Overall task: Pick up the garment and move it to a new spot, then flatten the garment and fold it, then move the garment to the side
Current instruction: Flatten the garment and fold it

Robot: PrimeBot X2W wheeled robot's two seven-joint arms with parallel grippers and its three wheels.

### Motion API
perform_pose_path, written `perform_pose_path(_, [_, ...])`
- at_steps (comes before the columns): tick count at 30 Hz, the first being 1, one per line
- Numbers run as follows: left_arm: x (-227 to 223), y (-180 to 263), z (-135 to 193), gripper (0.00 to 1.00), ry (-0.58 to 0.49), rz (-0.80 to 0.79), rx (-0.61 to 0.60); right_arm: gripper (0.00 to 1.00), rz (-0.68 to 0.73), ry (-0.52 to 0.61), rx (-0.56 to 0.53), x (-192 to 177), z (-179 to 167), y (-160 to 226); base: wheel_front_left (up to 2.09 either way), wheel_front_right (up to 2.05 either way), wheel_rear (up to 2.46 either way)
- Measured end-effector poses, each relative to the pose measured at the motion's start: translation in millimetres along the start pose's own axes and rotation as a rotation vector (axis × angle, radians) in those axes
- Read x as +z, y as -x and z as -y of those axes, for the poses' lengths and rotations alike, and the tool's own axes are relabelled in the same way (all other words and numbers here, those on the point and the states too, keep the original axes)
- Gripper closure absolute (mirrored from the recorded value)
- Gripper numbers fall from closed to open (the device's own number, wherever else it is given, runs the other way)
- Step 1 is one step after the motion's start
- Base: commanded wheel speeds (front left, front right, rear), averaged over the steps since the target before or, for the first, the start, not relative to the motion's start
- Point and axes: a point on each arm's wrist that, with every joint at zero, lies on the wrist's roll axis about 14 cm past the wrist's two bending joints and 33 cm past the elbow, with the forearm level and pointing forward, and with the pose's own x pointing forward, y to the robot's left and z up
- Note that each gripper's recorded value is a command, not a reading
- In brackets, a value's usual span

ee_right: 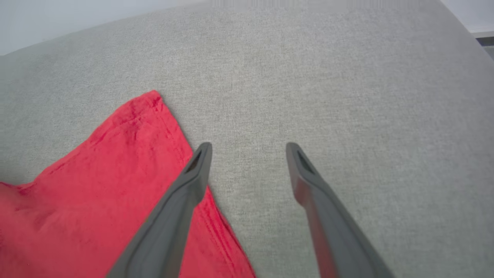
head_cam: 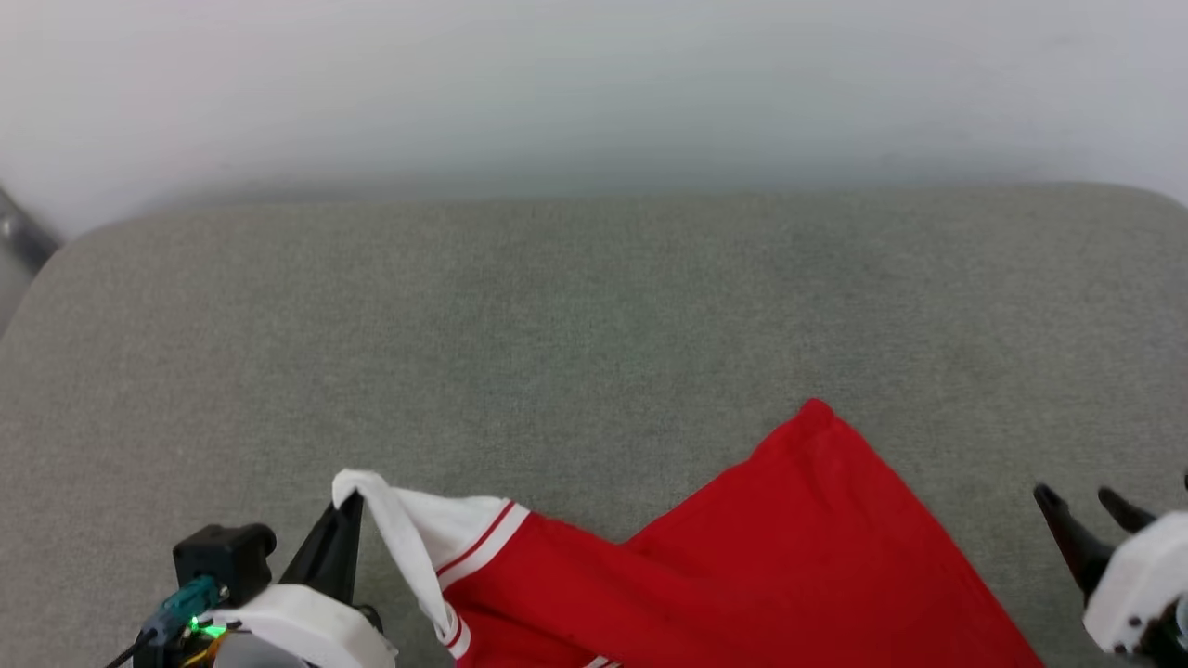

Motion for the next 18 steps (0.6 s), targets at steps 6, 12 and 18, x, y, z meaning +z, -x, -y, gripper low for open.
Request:
perform_pose_path(6, [7, -20, 3, 1.00, -0.011, 0.016, -0.023, 0.00, -0.045, 0.061, 0.121, 19, -43, -47, 0.00, 0.00, 0.00])
perform_pose_path(12, [6, -35, 2, 1.00, -0.014, 0.015, -0.031, 0.00, -0.305, 0.157, 0.226, 11, -83, -84, 0.00, 0.00, 0.00])
perform_pose_path(18, [6, -47, 3, 1.00, -0.012, 0.022, -0.042, 0.00, -0.565, 0.227, 0.253, -9, -99, -106, 0.00, 0.00, 0.00])
